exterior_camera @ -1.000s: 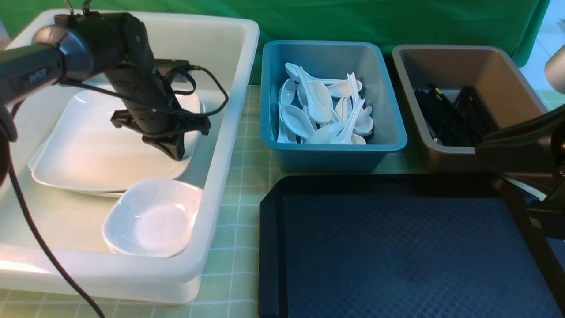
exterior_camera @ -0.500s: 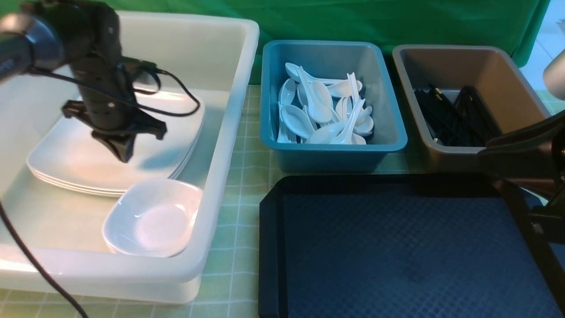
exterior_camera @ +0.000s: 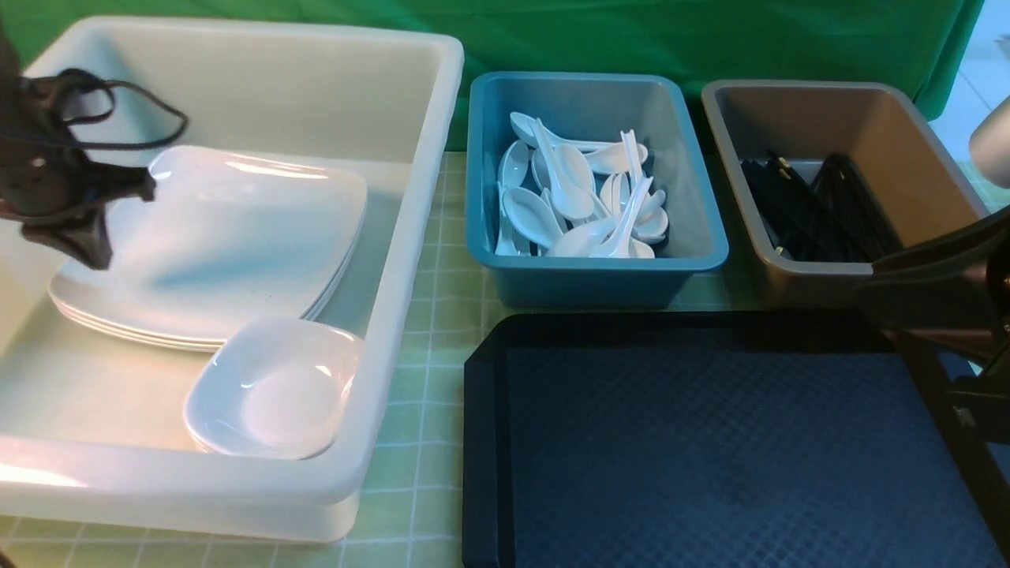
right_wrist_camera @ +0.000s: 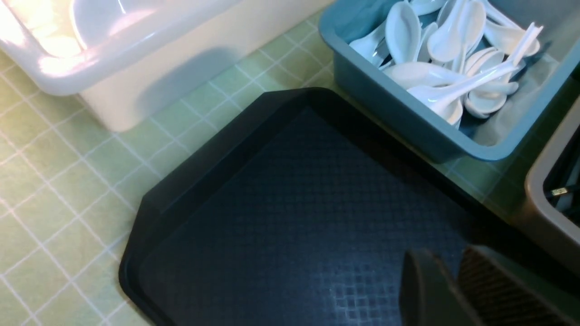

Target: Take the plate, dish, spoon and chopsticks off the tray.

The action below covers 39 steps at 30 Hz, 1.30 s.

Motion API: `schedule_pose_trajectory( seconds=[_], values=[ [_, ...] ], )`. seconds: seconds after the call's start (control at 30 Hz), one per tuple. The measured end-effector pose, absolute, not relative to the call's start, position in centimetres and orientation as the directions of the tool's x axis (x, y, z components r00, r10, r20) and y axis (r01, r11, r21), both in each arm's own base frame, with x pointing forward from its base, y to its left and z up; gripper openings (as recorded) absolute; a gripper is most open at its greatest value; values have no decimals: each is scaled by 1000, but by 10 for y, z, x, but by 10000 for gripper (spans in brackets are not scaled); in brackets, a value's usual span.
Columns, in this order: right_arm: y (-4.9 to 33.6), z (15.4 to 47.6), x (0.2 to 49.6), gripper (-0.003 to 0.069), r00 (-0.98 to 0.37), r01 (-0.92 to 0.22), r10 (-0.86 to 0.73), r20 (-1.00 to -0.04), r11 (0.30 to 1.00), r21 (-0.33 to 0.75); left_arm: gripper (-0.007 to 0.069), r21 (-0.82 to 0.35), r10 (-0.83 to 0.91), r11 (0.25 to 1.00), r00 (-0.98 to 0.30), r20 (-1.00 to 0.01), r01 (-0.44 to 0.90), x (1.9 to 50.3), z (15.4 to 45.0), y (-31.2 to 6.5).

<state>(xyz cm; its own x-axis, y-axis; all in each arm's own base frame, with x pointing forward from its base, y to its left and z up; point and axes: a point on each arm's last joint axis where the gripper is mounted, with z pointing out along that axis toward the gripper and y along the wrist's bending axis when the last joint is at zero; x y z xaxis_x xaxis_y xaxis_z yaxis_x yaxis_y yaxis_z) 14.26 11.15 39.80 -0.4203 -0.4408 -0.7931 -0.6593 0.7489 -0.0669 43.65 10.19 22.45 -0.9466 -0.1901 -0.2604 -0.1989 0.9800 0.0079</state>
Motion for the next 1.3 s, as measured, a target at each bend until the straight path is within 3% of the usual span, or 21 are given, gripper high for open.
schedule_pose_trajectory(
  seconds=[0.27,0.6,0.7,0.8,0.97,1.13,1.3],
  values=[
    [111,398,142,116,-424,-660,-444,-789,749,-67,-12,29,-254,964,-947,-198,-265,428,193,112],
    [111,398,142,116,-423,-659,-445,-789,749,-69,-12,47,-267,958,-943,-200,-282,417,204,112],
    [110,399,142,92,-424,-658,-455,-783,749,-79,-12,52,-257,958,-923,-287,-283,412,233,112],
    [102,407,133,20,-444,-664,-492,-749,742,-94,-12,40,-253,956,-888,-384,-289,399,276,108],
    [75,422,100,8,-456,-664,-511,-729,741,-104,-12,17,-244,960,-865,-439,-279,376,320,99],
    [35,428,49,8,-378,-636,-413,-829,766,-92,-12,-26,-237,966,-840,-488,-257,360,348,91],
    [12,407,16,10,-184,-613,-200,-962,788,-46,-12,-106,-263,964,-825,-500,-243,357,355,83]
  ],
)
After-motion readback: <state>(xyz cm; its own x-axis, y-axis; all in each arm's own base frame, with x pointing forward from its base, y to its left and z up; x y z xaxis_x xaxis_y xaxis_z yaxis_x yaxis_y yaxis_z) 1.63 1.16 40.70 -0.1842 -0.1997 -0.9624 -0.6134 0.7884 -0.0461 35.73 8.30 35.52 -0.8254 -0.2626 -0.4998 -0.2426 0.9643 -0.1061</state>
